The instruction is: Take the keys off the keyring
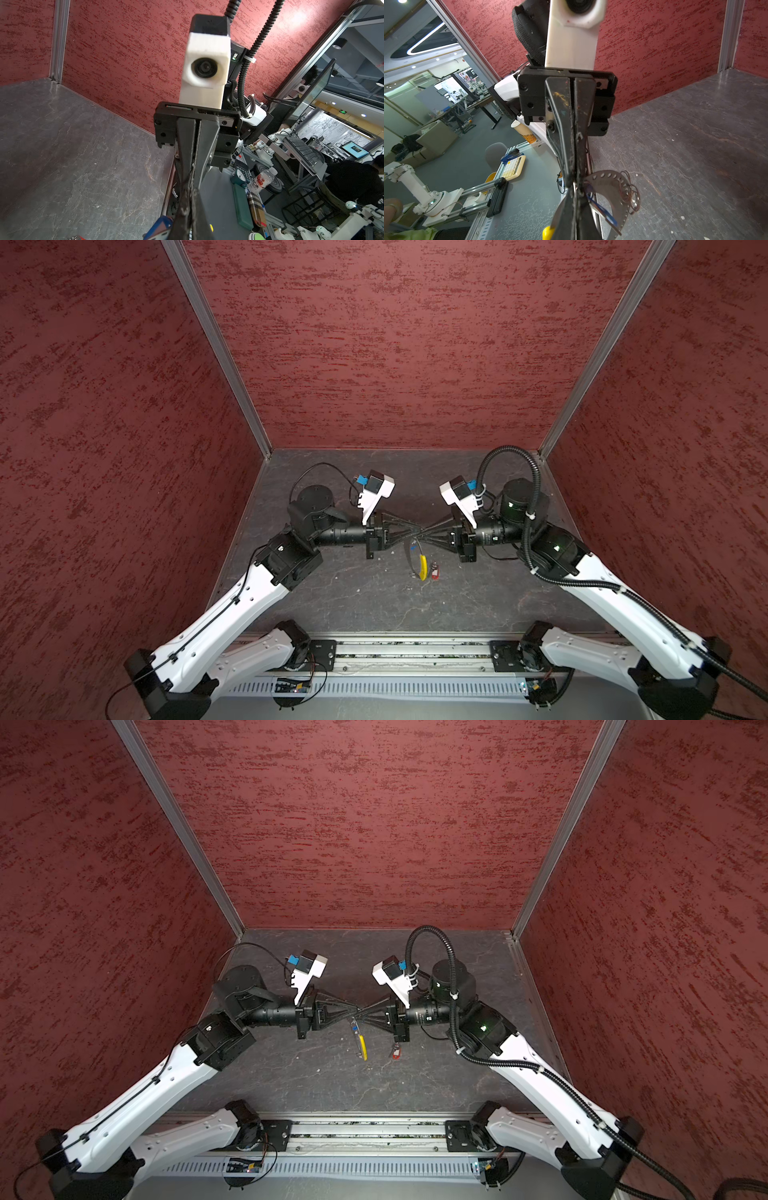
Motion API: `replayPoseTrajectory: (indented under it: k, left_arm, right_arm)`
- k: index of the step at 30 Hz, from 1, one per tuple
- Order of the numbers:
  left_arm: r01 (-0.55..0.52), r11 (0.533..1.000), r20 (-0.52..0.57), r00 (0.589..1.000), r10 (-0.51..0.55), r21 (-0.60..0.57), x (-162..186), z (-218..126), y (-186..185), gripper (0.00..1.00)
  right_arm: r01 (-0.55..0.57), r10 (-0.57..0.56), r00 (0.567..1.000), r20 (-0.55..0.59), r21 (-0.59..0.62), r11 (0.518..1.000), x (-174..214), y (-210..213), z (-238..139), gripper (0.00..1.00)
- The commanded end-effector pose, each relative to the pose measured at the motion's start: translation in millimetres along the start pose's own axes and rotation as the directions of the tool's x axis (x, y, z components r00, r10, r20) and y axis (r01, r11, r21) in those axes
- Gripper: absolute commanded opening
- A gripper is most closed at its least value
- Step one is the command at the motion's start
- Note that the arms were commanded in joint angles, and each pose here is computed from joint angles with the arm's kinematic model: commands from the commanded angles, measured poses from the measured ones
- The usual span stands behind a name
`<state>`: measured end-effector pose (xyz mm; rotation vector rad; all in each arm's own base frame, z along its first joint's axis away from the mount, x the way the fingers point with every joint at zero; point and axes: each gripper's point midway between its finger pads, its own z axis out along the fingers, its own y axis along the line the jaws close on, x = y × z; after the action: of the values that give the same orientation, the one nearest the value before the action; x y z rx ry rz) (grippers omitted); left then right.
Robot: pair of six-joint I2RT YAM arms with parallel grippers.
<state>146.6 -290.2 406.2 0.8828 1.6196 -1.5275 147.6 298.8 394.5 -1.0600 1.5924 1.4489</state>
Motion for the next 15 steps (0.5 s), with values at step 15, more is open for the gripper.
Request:
replayPoseTrajectory:
  k: [15]
  left_arm:
    - [-0.070, 0.988, 0.095, 0.992, 0.084, -0.134, -19.5, -21.7, -14.8, 0.00]
  right_arm:
    - [0.128, -0.153, 0.969, 0.192, 0.138, 0.982, -25.4, 2.3, -26.6, 0.54]
